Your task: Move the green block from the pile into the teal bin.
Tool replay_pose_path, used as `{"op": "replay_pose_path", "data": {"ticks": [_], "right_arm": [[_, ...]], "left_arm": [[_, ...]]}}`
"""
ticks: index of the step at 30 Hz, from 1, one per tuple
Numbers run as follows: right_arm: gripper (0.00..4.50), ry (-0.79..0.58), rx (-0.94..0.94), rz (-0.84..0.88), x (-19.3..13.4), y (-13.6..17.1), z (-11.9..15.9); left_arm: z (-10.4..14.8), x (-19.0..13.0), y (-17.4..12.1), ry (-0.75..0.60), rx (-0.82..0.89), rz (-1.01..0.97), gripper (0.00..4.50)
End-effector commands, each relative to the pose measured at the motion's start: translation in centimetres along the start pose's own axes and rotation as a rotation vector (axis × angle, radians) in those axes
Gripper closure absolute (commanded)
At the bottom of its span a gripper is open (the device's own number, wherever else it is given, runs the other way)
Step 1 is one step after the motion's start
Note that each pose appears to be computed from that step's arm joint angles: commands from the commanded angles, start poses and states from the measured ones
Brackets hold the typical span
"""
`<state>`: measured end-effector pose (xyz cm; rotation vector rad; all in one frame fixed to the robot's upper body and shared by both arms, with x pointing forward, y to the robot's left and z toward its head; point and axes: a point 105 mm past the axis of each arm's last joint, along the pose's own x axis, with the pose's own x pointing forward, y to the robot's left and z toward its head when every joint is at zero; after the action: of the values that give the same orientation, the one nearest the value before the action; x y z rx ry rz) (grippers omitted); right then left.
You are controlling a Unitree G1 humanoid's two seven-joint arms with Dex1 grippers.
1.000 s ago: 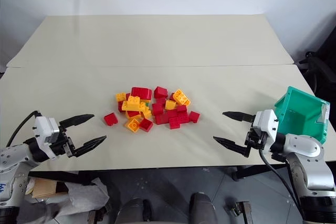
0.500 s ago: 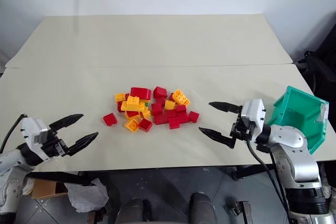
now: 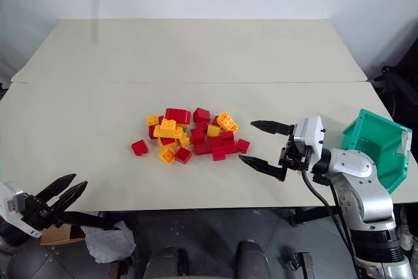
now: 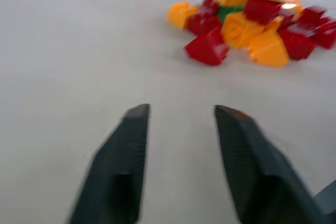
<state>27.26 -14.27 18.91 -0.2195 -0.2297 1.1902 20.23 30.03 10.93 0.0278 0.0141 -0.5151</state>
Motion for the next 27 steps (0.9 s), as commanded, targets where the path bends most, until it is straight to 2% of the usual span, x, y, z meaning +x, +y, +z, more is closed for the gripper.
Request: {"op": "replay_pose_path", "data": {"ticks": [1,3,8,14,20,23,27], "right_arm": [[0.0,0.009,-0.04,-0.005,-0.6,-0.3,0.5],[0.0,0.02,-0.04,-0.018,-1.0,-0.5,0.3],[0.0,0.069,-0.034,-0.054,-2.4,0.1,-0.7],[0.0,0.067,-0.049,-0.107,-2.9,0.4,-0.5],[0.0,0.061,-0.057,-0.155,-3.1,0.8,-0.3],[0.0,0.054,-0.054,-0.182,-3.1,1.2,-0.3],[0.0,0.053,-0.051,-0.199,-3.1,1.4,-0.4]], "left_arm": [[1.4,1.6,-2.2,0.0,0.052,-0.156,3.79],[2.0,3.4,-3.7,0.004,0.094,-0.268,4.44],[2.8,9.8,-7.3,0.061,0.204,-0.605,4.48],[3.5,16.1,-8.6,0.064,0.206,-0.724,4.48],[5.3,21.0,-7.5,-0.017,0.185,-0.608,4.48],[6.6,23.4,-4.6,-0.061,0.167,-0.425,4.48],[6.8,24.5,-2.0,-0.076,0.162,-0.276,4.48]]}}
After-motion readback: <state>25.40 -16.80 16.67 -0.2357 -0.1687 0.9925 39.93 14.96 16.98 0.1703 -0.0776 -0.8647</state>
